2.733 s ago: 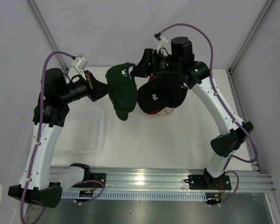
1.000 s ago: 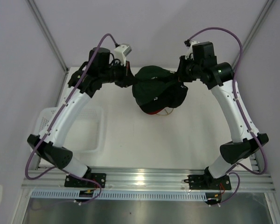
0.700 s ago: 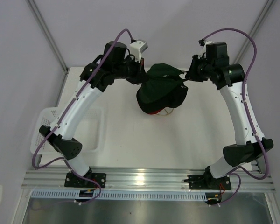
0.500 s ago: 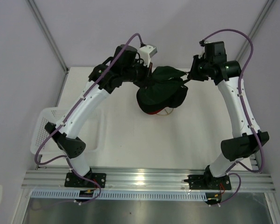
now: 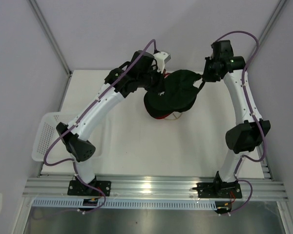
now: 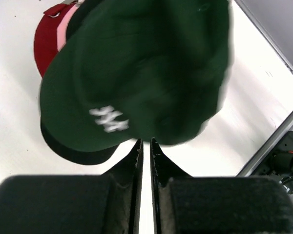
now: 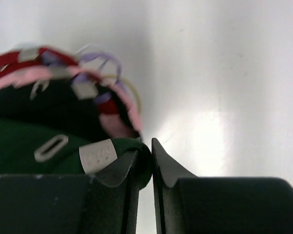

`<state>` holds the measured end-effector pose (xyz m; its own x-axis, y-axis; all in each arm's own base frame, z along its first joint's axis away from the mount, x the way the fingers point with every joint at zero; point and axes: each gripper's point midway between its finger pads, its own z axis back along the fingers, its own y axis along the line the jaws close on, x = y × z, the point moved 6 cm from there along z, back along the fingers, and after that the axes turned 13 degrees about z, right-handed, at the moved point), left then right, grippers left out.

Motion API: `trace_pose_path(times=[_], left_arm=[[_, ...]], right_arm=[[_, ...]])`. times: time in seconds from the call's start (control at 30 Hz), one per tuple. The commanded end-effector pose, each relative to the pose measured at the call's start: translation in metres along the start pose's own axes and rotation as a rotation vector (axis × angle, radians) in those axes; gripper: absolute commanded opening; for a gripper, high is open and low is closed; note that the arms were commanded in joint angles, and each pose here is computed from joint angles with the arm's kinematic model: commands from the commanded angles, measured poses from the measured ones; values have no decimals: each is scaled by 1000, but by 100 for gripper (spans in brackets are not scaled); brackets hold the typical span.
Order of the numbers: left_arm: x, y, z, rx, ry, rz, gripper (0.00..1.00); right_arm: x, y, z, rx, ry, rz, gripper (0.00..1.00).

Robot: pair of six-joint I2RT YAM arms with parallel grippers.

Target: Stack the hats

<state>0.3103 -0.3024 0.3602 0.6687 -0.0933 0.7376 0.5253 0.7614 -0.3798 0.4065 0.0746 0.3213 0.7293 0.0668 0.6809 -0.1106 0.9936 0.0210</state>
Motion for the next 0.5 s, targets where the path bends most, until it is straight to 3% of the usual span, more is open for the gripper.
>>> trace_pose_path(times=[0.0, 0.03, 0.13, 0.27, 0.33, 0.47], left_arm=[[8, 1, 12, 10, -19, 25, 13], [6, -1, 11, 4, -11, 31, 17], [1, 1, 7, 5, 2, 55, 45], [1, 13, 11, 66, -78, 117, 68], [7, 23, 16, 50, -144, 209, 75], [1, 46, 10, -82, -189, 397, 75]], right_arm=[[16, -38, -17, -158, -19, 1, 17], [16, -39, -21, -166, -13, 6, 18], [17, -40, -37, -163, 10, 23, 18], [12, -32, -50, -94, 35, 34, 18], [14, -29, -53, -63, 19, 32, 18], [16, -22, -61, 8, 1, 47, 20]])
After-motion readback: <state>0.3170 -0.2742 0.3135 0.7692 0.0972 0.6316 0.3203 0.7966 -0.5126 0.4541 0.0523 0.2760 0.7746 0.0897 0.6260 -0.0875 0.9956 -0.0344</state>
